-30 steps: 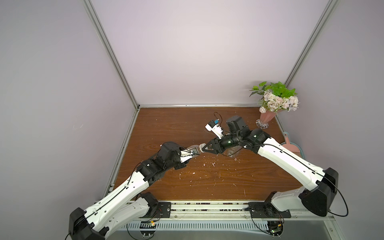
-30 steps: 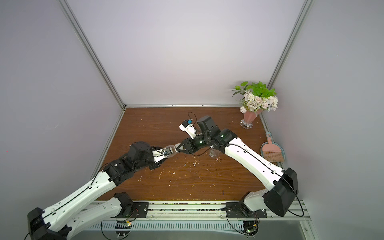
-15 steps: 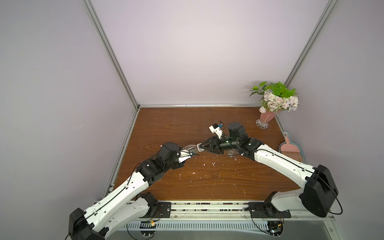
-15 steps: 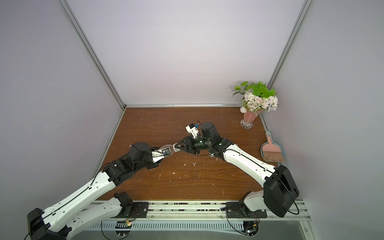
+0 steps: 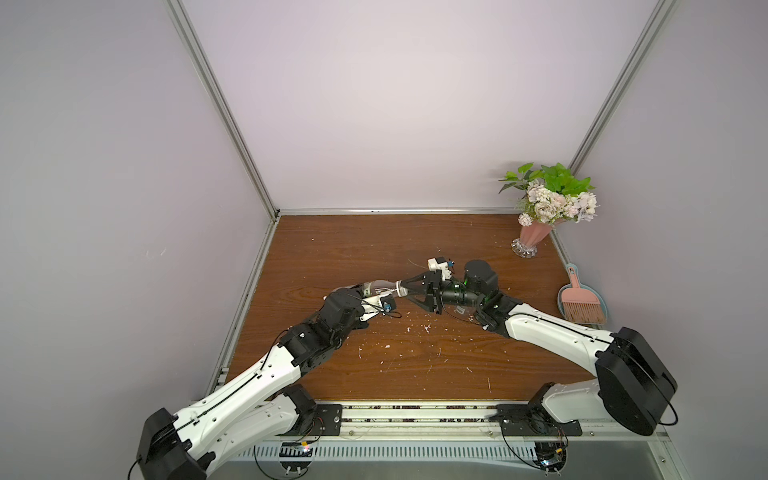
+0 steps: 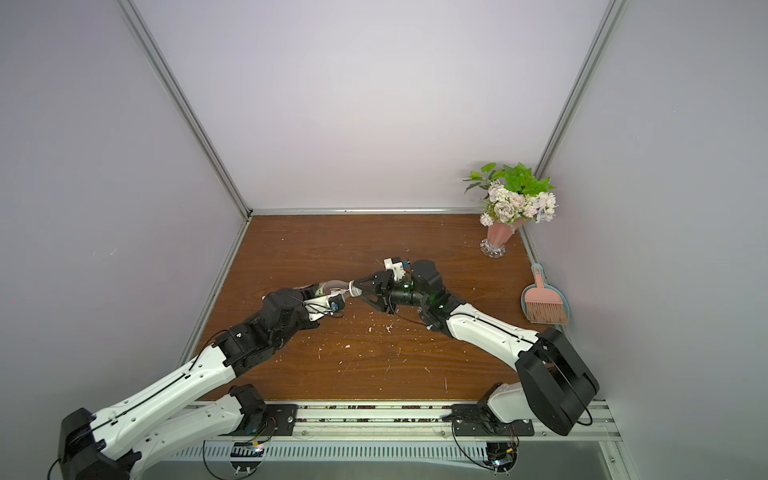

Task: Screw on the bottle caps
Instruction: Screw the bottle cap onto the plastic bottle.

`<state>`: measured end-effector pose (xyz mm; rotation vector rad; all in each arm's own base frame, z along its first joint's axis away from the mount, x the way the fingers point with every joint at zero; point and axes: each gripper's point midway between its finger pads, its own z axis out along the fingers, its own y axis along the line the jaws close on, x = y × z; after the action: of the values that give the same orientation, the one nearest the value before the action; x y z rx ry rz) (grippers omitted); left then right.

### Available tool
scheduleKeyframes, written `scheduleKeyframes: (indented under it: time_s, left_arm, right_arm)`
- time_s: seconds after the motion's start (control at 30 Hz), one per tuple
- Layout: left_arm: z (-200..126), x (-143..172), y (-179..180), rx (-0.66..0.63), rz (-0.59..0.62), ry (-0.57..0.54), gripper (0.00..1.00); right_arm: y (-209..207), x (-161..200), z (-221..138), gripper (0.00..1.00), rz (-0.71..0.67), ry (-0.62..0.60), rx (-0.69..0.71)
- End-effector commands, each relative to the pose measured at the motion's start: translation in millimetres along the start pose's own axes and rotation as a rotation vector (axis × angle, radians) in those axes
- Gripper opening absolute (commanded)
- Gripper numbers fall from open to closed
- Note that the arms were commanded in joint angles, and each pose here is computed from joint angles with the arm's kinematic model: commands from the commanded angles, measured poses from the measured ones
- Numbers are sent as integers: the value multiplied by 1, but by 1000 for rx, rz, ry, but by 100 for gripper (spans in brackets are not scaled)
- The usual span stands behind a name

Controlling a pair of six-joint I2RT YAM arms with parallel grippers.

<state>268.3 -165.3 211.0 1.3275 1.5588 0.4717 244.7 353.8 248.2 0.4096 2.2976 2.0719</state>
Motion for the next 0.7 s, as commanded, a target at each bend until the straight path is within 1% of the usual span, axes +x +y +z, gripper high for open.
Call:
scheduleKeyframes:
  time_s: [0.0, 0.07, 0.2, 0.33, 0.5, 0.67]
  left_arm:
    - [-58, -124, 69, -183, -151, -582, 44]
    - [-58, -123, 68, -179, -148, -575, 44]
    - [-54, -122, 63, -152, -144, -562, 44]
    - [-52, -120, 60, -138, -144, -551, 44]
    - [-52, -120, 58, -127, -156, -550, 44]
    - [-52, -119, 57, -122, -161, -547, 43]
  right_arm:
    - [24, 27, 13, 23, 30, 108, -115]
    - [24, 26, 13, 25, 30, 98, -128]
    - [31, 21, 8, 33, -21, 79, -136]
    - [43, 10, -2, 43, -93, 28, -128]
    - [55, -1, -18, 50, -145, -38, -136]
    - [60, -2, -23, 63, -182, -48, -138]
